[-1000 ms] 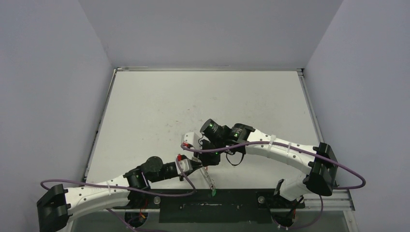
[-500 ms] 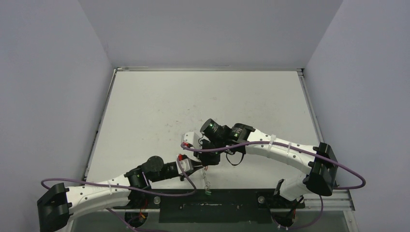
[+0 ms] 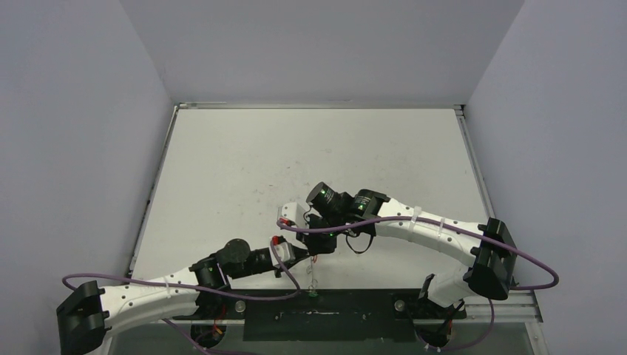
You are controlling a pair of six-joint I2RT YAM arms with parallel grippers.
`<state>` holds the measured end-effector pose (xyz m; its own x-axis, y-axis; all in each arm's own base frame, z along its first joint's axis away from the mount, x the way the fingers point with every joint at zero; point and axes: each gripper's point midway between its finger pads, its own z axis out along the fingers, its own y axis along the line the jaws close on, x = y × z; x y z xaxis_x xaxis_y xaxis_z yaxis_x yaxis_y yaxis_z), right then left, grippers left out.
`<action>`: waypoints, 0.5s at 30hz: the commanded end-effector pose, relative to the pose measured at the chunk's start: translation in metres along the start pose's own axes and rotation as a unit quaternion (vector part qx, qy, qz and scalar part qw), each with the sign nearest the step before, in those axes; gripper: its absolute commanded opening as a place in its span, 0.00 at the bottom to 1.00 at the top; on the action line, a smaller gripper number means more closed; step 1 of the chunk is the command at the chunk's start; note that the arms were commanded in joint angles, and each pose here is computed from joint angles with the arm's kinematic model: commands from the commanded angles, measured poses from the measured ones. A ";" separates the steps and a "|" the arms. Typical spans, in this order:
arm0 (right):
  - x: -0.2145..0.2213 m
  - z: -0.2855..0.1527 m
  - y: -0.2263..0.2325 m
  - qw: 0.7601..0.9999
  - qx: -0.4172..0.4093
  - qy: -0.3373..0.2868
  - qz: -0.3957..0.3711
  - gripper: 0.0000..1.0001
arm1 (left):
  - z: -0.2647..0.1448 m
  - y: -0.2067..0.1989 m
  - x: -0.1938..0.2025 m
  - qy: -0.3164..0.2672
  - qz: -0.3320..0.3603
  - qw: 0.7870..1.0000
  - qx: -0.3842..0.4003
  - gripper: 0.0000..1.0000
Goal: Put the keys on the keyring
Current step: Adjust the key on the keyring.
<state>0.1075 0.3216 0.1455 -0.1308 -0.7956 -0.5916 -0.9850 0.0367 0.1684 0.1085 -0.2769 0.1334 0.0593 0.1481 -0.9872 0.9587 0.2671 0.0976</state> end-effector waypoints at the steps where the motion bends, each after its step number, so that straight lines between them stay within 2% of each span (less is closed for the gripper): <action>1: -0.022 -0.002 -0.003 0.999 0.002 -0.049 -0.017 0.00 | 0.002 -0.001 -0.042 -0.069 0.007 0.998 0.007 0.14; 5: -0.023 -0.003 -0.003 0.999 0.002 -0.050 -0.017 0.00 | 0.003 0.000 -0.042 -0.068 0.009 0.998 0.007 0.19; 9: -0.022 -0.003 -0.003 0.999 0.001 -0.050 -0.017 0.00 | 0.004 -0.001 -0.042 -0.065 0.009 0.998 0.009 0.18; 13: -0.023 -0.003 -0.003 0.999 0.002 -0.050 -0.017 0.00 | 0.005 -0.002 -0.038 -0.057 0.011 0.998 0.013 0.03; 15: -0.023 -0.004 -0.004 0.999 0.004 -0.052 -0.017 0.00 | 0.005 -0.002 -0.035 -0.055 0.012 0.998 0.013 0.00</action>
<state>0.1085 0.3219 0.1436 -0.1361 -0.7916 -0.5957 -0.9840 0.0381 0.1742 0.1076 -0.2789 0.1380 0.0649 0.1293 -0.9895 0.9606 0.2605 0.0971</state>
